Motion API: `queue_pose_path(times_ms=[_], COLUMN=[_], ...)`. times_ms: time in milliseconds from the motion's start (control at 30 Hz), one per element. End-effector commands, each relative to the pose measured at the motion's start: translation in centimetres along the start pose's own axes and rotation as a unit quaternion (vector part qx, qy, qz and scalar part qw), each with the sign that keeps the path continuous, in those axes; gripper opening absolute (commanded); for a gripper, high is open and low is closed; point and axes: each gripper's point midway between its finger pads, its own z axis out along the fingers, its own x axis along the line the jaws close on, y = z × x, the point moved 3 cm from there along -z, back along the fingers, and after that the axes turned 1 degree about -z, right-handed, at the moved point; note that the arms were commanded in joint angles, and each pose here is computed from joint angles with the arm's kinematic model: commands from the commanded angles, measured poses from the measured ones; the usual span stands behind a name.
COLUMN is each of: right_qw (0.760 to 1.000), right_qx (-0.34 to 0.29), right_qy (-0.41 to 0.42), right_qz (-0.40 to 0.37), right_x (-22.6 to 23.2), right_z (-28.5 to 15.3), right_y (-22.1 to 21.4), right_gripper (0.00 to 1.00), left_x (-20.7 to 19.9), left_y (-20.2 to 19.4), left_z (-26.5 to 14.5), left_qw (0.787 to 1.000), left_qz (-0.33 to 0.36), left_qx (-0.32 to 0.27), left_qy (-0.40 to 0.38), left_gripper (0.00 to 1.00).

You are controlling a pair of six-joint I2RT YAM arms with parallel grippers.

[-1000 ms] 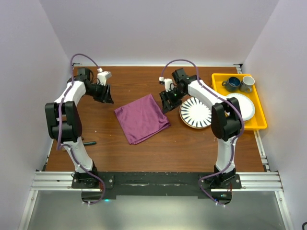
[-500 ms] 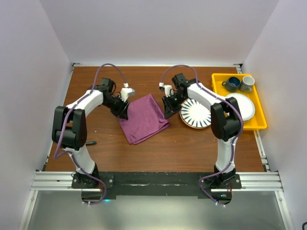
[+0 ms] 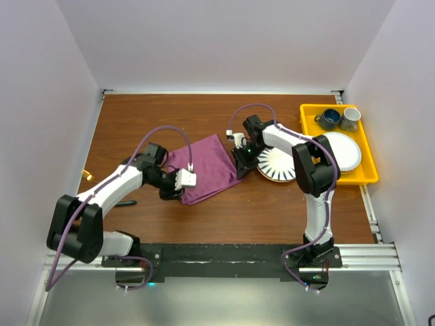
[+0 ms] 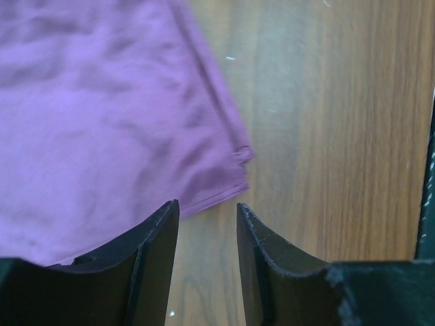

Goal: Fold the napkin into a case and place the utensils inside
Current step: Smooth out the square-folded napkin at the center of the board, then pick up the top corner of the square folded napkin from the center of the board.

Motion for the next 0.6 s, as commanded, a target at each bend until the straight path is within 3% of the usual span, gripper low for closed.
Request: queue_pose_path(times_ms=[0,433,567], right_qw=[1.0,1.0,1.0], right_qx=[-0.005,-0.005,-0.006], right_qy=[-0.013,-0.014,-0.012], right_qz=[-0.018,-0.022,-0.022], right_x=[-0.3,-0.4,-0.4], right_z=[-0.1,-0.2,-0.1], right_y=[0.1,0.4,0.6], right_gripper=[0.21,0.21,0.21], left_x=[0.3,-0.9,-1.0], left_y=[-0.1,-1.1,-1.2], left_z=[1.0,3.9,3.8], left_qw=[0.99,0.972,0.972], left_qz=[0.139,0.226,0.228], left_qx=[0.0,0.043,0.052], left_qy=[0.031,0.036,0.033], left_gripper=[0.45,0.44,0.29])
